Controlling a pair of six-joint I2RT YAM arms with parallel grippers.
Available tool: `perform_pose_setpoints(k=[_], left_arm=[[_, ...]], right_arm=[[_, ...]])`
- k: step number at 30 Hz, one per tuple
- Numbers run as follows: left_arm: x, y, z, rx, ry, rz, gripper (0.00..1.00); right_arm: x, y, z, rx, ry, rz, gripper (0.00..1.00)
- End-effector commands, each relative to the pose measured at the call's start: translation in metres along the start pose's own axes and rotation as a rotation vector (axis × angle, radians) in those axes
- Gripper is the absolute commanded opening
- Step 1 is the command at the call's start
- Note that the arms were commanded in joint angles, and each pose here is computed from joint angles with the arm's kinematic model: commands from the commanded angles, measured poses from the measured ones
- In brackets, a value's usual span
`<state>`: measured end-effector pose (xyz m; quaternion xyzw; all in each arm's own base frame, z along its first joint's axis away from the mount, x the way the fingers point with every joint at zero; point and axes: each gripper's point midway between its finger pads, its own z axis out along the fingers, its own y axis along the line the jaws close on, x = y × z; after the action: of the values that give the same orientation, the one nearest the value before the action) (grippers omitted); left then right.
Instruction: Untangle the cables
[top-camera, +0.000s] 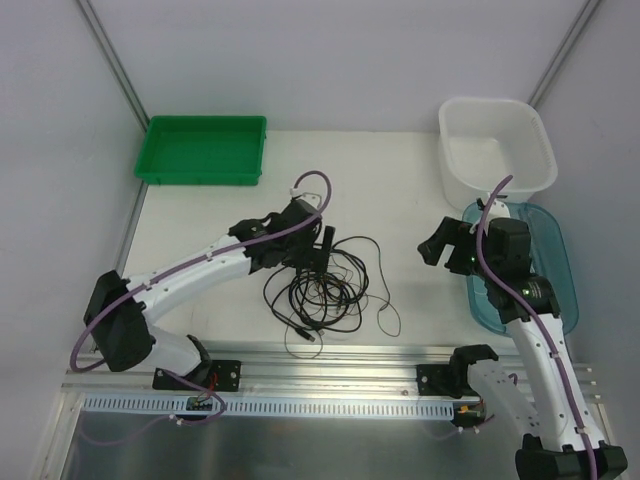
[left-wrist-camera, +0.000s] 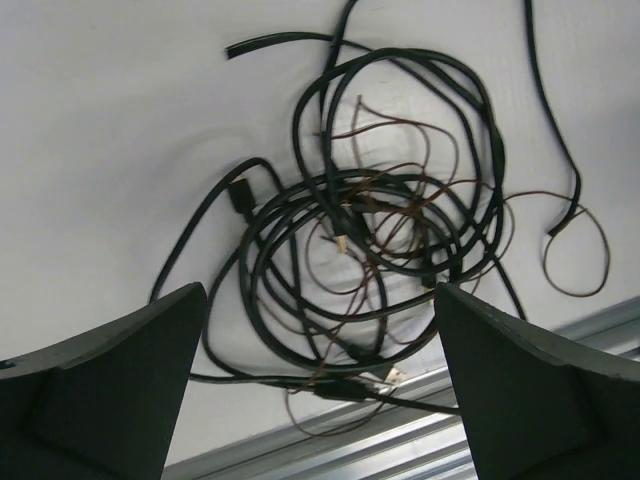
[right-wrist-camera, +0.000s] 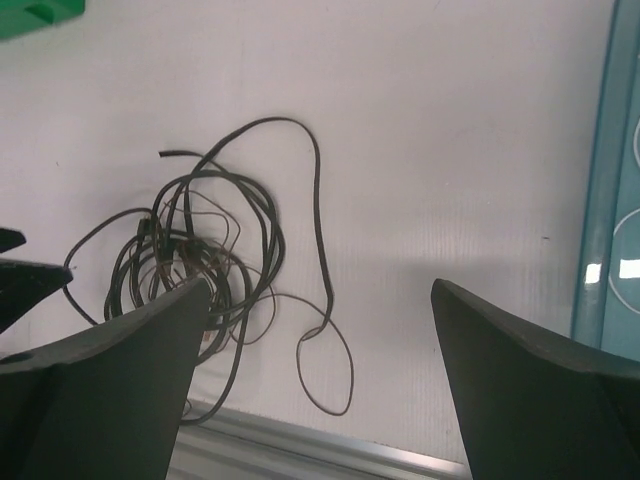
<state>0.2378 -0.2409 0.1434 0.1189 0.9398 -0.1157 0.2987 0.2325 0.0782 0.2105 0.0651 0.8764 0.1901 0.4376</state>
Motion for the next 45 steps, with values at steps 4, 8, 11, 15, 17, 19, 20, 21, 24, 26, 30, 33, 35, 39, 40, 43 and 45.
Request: perform_pose_setpoints(k=[4,8,11,15,17,19,20,21,24,26,30,33,35,39,40,43,45], left_arm=[[0.011,-0.039,0.043,-0.075,0.062,-0.049,0.97],[0.041,-0.040,0.073,-0.131,0.156,-0.076,0.94],[0.055,-0.033,0.094,-0.190,0.196,-0.069,0.89],[0.056,-0.020,0.112,-0.252,0.210,-0.067,0.76],[0.055,-0.009,0.117,-0.281,0.214,-0.077,0.55],[0.051,0.009,0.121,-0.315,0.216,-0.098,0.34],[0.049,0.018,0.121,-0.332,0.214,-0.103,0.28],[0.042,0.036,0.122,-0.371,0.201,-0.128,0.21],[0.032,0.068,0.121,-0.420,0.193,-0.168,0.12],[0.019,0.093,0.120,-0.452,0.182,-0.213,0.11],[-0.006,0.108,0.111,-0.443,0.142,-0.230,0.15],[-0.021,0.099,0.097,-0.387,0.104,-0.233,0.36],[-0.023,0.091,0.083,-0.336,0.088,-0.247,0.46],[-0.015,0.080,0.055,-0.281,0.050,-0.258,0.78],[-0.010,0.080,0.044,-0.265,0.036,-0.263,0.85],[0.003,0.079,0.032,-0.238,0.027,-0.297,0.89],[0.015,0.081,0.024,-0.224,0.017,-0.330,0.86]], right_arm=[[0.027,0.016,-0.001,-0.105,0.062,-0.054,0.97],[0.035,0.017,0.002,-0.112,0.083,-0.075,0.97],[0.040,0.016,0.004,-0.111,0.105,-0.089,0.97],[0.044,0.016,0.005,-0.107,0.116,-0.094,0.97],[0.046,0.015,0.006,-0.101,0.121,-0.095,0.97],[0.049,0.015,0.008,-0.101,0.128,-0.093,0.97],[0.050,0.015,0.009,-0.101,0.132,-0.092,0.97],[0.051,0.015,0.011,-0.096,0.140,-0.087,0.97],[0.053,0.019,0.016,-0.105,0.157,-0.093,0.98],[0.053,0.024,0.018,-0.108,0.158,-0.099,0.98],[0.059,0.032,0.024,-0.109,0.181,-0.125,0.98],[0.066,0.042,0.028,-0.116,0.207,-0.159,0.98],[0.071,0.049,0.030,-0.120,0.219,-0.190,0.98],[0.082,0.066,0.033,-0.157,0.227,-0.244,0.98],[0.080,0.071,0.036,-0.163,0.198,-0.253,0.98],[0.093,0.078,0.041,-0.196,0.216,-0.252,0.98],[0.096,0.084,0.046,-0.213,0.207,-0.248,0.99]])
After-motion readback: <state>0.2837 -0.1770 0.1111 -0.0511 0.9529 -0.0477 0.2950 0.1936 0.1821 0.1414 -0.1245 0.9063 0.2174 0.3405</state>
